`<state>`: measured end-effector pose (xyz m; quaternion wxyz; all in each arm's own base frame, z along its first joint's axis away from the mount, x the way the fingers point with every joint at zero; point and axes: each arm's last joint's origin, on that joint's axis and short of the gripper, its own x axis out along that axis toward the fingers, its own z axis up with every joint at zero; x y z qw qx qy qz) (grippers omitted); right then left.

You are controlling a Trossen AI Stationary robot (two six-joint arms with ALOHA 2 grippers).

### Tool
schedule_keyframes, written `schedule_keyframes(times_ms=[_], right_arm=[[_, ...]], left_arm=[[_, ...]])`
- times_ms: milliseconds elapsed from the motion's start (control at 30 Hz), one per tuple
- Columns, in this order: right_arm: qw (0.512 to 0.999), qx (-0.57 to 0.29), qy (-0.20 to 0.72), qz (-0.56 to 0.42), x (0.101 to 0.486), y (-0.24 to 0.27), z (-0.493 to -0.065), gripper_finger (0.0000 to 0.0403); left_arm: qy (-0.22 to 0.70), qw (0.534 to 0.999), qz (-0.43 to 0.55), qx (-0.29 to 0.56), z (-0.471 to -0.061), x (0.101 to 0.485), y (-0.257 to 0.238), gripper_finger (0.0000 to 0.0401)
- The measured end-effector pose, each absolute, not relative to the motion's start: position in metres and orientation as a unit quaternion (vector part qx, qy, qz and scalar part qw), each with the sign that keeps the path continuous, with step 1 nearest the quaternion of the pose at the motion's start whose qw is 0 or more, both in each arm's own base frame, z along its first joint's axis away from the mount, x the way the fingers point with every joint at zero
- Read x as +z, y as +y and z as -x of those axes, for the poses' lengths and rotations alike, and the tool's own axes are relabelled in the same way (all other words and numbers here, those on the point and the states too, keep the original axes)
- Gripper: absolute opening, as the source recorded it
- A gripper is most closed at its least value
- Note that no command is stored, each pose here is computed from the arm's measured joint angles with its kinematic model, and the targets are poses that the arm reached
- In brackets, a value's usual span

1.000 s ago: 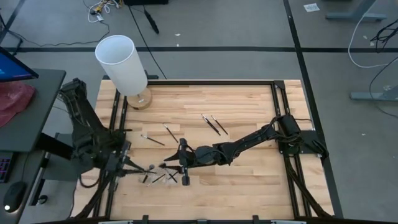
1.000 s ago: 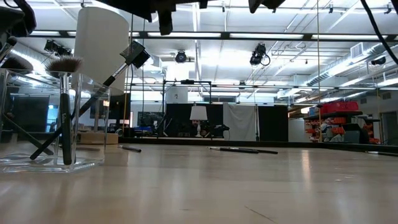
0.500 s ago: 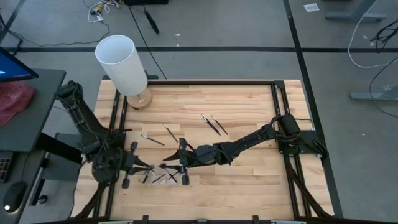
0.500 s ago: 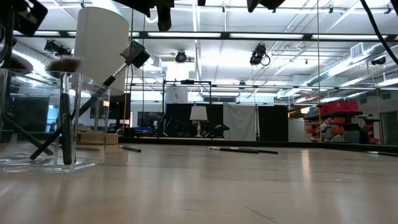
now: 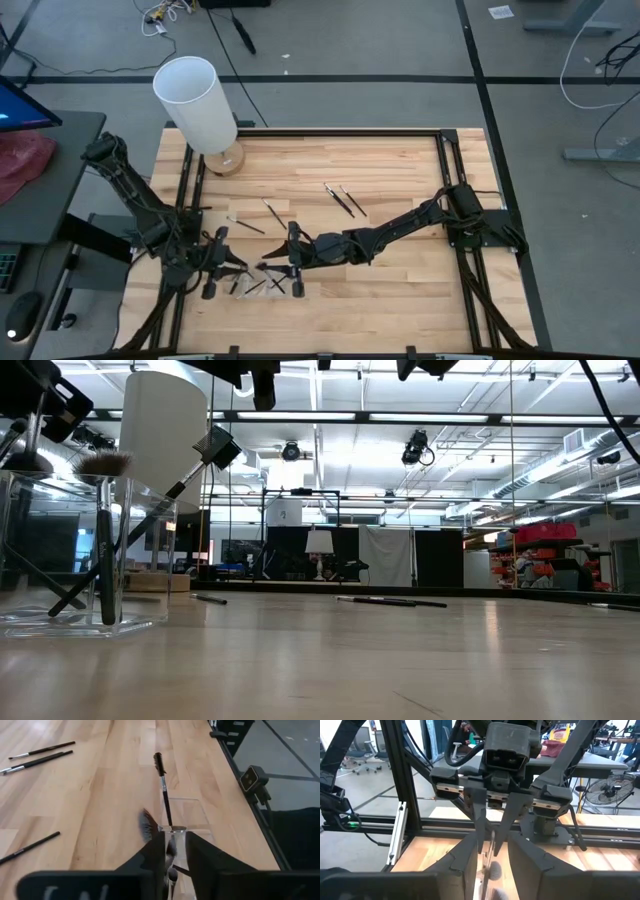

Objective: Put items in baskets/containers
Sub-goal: Put the eyeshadow brush into the transparent organizer

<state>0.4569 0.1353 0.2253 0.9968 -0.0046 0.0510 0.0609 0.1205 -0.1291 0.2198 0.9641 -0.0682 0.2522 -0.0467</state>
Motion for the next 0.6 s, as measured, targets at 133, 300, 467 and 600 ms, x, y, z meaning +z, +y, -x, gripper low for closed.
schedule_keyframes(times_ms=[133,300,467,600], right_arm=[[0.997,0.061,0.053,0.005,0.225,0.135,-0.457,0.0109],[0.997,0.062,0.055,0.006,0.224,0.136,-0.457,0.0109],[0.995,0.062,0.079,0.002,0.24,0.135,-0.448,0.0109],[0.989,0.057,0.134,-0.012,0.26,0.129,-0.432,0.0109]], left_arm=[[0.252,0.965,0.046,-0.058,-0.12,0.223,-0.129,0.0119],[0.244,0.965,0.04,-0.086,-0.117,0.246,-0.127,0.0155],[0.237,0.966,0.051,-0.09,-0.109,0.272,-0.118,0.0164],[0.229,0.969,0.056,-0.078,-0.1,0.28,-0.111,0.0165]])
